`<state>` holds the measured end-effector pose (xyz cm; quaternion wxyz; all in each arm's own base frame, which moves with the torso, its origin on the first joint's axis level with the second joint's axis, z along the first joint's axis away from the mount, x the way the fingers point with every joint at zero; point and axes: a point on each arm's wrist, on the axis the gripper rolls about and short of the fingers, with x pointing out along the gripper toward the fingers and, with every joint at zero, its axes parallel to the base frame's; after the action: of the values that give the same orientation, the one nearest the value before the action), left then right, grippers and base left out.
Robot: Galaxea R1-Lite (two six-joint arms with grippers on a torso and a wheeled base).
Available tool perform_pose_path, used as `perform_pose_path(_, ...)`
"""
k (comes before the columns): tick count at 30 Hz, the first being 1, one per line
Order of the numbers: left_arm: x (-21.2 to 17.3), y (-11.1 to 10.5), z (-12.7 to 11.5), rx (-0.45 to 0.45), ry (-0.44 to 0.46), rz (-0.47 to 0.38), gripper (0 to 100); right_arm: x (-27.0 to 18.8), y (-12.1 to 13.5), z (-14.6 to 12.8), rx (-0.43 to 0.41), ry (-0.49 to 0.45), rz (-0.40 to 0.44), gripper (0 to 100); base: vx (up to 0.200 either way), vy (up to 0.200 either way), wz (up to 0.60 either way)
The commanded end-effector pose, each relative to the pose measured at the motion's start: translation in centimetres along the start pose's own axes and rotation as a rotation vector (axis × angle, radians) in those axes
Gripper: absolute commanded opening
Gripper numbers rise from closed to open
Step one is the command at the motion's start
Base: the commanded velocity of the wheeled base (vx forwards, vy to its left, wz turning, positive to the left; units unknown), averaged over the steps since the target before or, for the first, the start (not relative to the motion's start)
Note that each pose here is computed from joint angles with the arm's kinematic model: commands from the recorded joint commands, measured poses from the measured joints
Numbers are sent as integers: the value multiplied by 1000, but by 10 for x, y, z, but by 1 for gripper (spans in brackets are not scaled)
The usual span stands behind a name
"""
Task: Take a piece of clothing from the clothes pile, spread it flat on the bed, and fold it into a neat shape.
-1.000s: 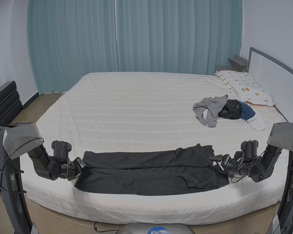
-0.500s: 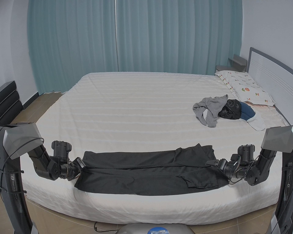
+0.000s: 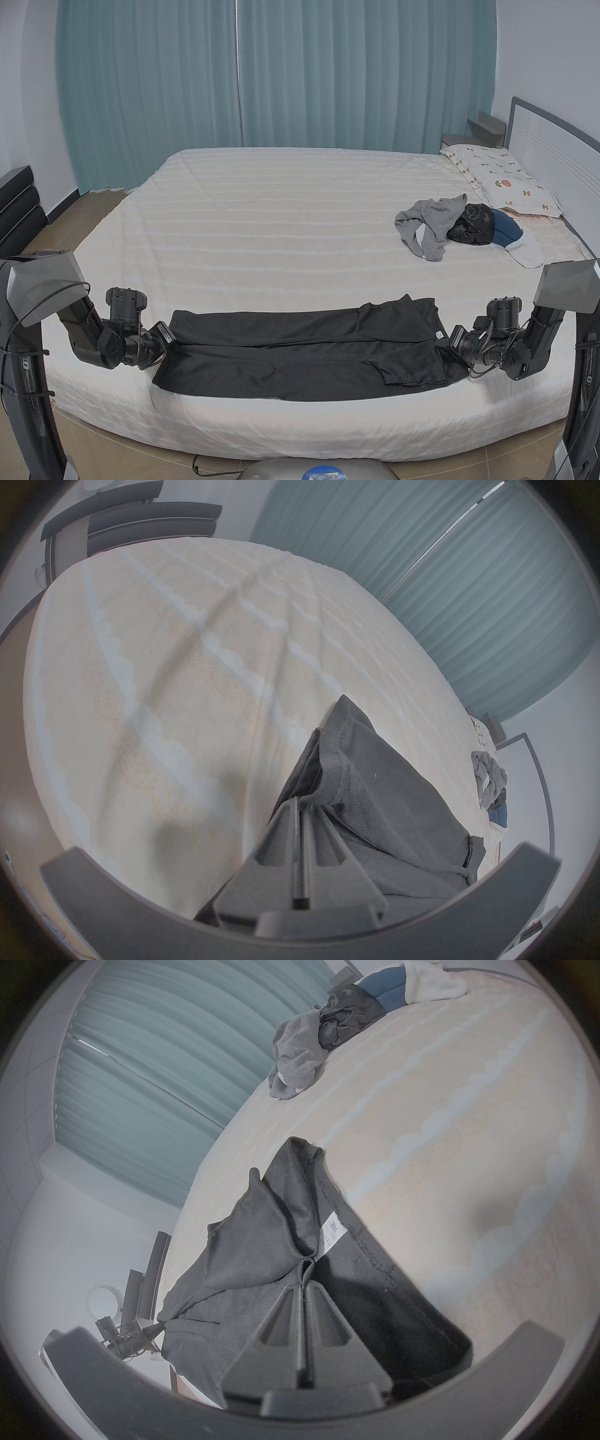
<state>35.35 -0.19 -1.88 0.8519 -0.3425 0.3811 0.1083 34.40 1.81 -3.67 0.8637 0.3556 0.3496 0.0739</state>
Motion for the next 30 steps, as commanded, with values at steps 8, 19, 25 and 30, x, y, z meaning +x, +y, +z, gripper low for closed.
perform_pose_path(8, -1, 3, 4, -9, -14, 9, 0, -6, -2, 8, 7, -36, 2, 0, 0, 0, 0)
perform_pose_path(19, 2, 4, 4, -11, -12, 14, 0, -5, -2, 10, 46, -42, 3, 0, 0, 0, 0)
perform_pose_path(25, 3, 5, 3, -11, -5, 18, 100, -2, -5, 7, 47, -31, -3, 0, 0, 0, 0)
perform_pose_path(30, 0, 6, 2, -12, -5, 20, 100, -4, -1, 7, 45, -31, 6, 100, 0, 0, 0)
